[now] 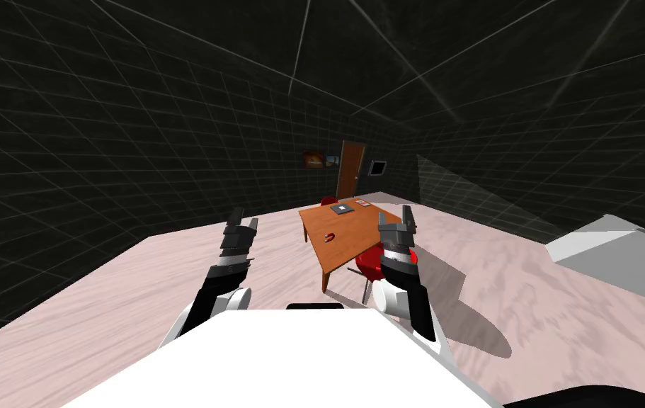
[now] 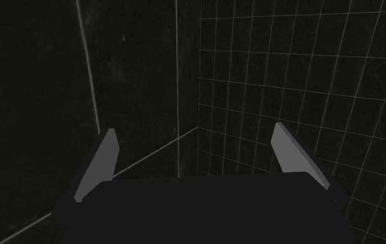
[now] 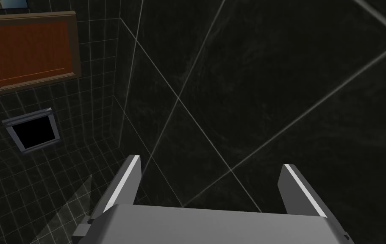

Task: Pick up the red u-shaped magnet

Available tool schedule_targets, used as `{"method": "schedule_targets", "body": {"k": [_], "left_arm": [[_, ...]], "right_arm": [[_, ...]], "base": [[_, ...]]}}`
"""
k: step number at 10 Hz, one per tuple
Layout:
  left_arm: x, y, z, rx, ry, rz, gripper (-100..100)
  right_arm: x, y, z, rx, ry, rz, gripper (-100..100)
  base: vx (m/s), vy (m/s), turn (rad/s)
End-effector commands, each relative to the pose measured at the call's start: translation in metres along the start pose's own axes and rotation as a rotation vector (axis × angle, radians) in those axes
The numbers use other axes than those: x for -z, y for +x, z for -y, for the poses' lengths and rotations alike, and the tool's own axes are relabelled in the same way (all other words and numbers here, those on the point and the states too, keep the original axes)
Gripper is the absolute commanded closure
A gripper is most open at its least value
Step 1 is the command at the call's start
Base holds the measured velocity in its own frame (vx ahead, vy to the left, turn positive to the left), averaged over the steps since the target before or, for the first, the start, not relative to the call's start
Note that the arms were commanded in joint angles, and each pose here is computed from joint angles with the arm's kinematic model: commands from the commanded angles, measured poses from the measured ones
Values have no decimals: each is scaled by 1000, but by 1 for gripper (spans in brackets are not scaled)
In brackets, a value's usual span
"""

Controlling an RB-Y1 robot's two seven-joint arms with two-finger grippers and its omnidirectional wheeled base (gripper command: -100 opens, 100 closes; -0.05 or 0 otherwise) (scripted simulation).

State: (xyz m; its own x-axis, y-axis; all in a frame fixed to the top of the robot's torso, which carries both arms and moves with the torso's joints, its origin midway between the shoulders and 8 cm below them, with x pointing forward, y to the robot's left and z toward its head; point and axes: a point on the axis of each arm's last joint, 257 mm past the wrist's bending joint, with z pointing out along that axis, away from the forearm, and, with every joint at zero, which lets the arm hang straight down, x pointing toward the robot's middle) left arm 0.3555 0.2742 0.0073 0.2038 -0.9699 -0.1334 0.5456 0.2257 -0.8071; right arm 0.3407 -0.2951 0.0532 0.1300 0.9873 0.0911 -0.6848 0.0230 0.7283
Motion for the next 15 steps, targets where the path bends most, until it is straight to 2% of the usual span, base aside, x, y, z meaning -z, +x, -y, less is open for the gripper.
{"method": "schedule_targets", "body": {"k": [1, 4, 8, 9, 11, 12, 14, 15], "left_arm": [[0, 0, 0, 0, 0, 0, 0], [0, 0, 0, 0, 0, 0, 0], [0, 0, 0, 0, 0, 0, 0], [0, 0, 0, 0, 0, 0, 0], [0, 0, 0, 0, 0, 0, 0], [0, 0, 0, 0, 0, 0, 0], [0, 0, 0, 0, 0, 0, 0], [0, 0, 0, 0, 0, 0, 0]], "right_arm": [[-2, 12, 10, 24, 18, -51, -100], [-4, 37, 36, 79, 60, -149, -100], [0, 77, 93, 201, 146, -313, -100], [0, 77, 93, 206, 146, -315, -100], [7, 96, 126, 289, 192, -407, -100], [8, 95, 129, 297, 197, -410, -100], [17, 110, 164, 390, 242, -501, -100], [20, 109, 170, 409, 251, -509, -100]], "base": [[-20, 1, 119], [-39, 1, 136], [-54, -3, 211], [-30, -10, 78], [-39, 1, 199], [-36, -7, 113], [-42, -6, 278], [-36, -13, 92]]}}
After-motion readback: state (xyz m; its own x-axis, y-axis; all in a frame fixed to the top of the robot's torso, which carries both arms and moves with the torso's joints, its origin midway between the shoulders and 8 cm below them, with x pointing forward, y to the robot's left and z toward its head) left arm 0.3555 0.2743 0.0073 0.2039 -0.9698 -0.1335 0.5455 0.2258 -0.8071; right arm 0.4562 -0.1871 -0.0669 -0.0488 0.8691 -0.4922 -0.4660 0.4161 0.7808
